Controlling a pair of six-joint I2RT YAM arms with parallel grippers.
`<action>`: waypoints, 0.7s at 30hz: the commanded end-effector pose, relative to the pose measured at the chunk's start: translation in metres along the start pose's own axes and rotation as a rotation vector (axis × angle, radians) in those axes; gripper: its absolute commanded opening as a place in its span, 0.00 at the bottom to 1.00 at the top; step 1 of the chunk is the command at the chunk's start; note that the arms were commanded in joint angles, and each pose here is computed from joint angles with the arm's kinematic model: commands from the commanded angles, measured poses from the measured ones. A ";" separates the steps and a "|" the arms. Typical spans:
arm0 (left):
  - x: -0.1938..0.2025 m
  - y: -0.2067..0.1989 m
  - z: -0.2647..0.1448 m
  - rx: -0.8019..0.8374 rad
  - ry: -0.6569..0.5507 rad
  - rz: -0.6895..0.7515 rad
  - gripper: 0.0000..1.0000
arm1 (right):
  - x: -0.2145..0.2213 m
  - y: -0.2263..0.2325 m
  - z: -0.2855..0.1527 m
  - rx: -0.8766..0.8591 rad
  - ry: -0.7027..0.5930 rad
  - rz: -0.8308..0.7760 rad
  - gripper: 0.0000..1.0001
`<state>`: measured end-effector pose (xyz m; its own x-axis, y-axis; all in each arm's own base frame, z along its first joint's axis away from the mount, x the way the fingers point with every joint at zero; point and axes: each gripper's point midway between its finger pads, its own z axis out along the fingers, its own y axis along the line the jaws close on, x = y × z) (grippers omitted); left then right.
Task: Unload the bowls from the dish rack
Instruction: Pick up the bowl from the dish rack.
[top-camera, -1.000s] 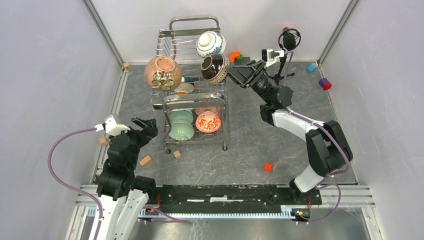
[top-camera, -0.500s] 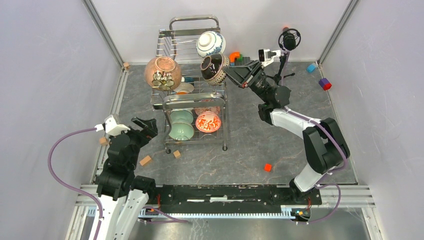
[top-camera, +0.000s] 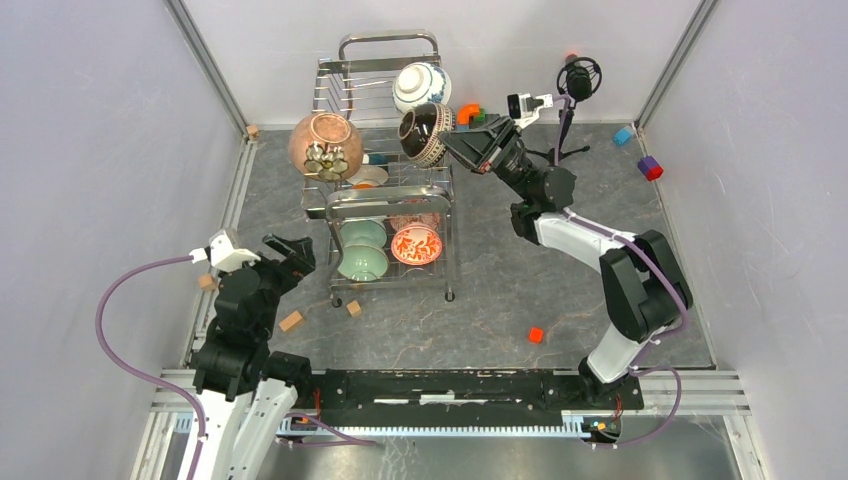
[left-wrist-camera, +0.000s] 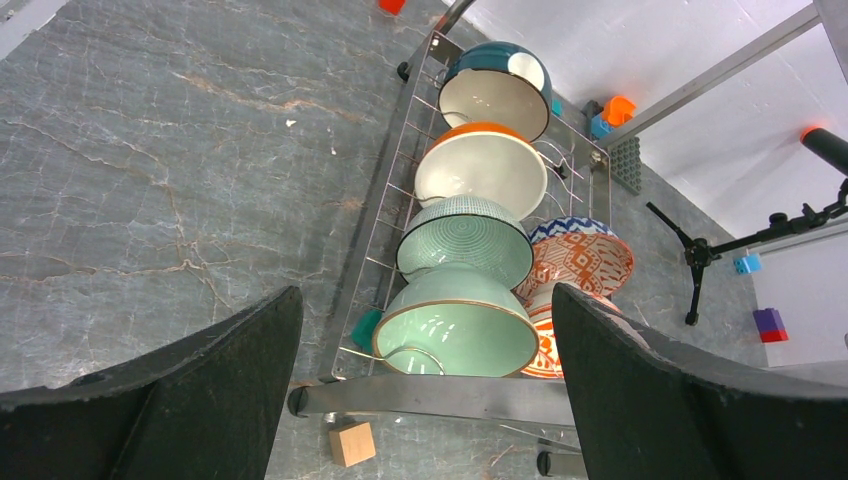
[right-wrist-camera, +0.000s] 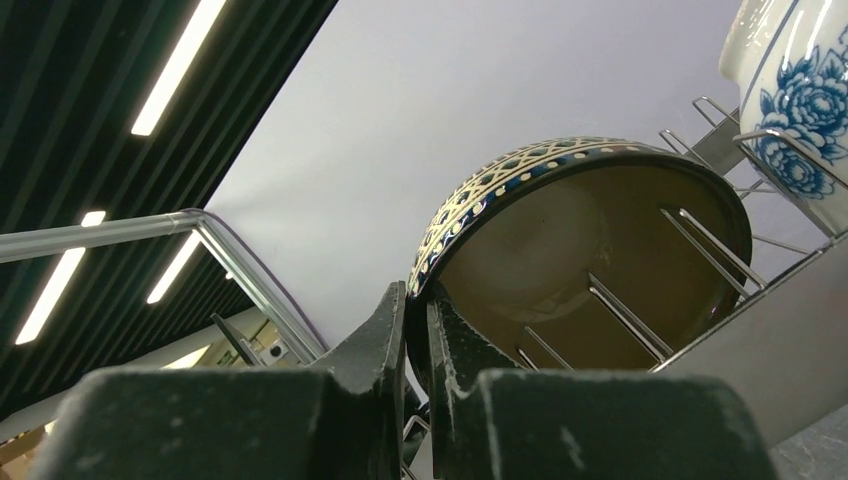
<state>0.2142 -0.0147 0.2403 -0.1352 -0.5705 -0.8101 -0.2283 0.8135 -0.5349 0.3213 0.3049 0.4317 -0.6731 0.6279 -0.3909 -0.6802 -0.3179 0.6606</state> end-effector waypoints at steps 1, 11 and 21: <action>-0.007 0.003 0.000 -0.018 -0.038 -0.014 1.00 | -0.014 0.054 0.017 -0.177 -0.019 -0.079 0.00; -0.026 0.027 -0.015 -0.141 -0.120 -0.037 1.00 | -0.011 0.076 0.040 -0.212 0.013 -0.097 0.00; -0.074 0.022 -0.046 -0.180 -0.225 -0.113 1.00 | -0.002 0.116 0.058 -0.190 0.080 -0.254 0.00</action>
<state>0.1827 0.0289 0.2629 0.0014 -0.5714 -0.8207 -0.3967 0.7530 -0.5250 0.3056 0.3297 0.4819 -0.6424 0.5903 -0.4888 -0.7414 -0.3171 0.5914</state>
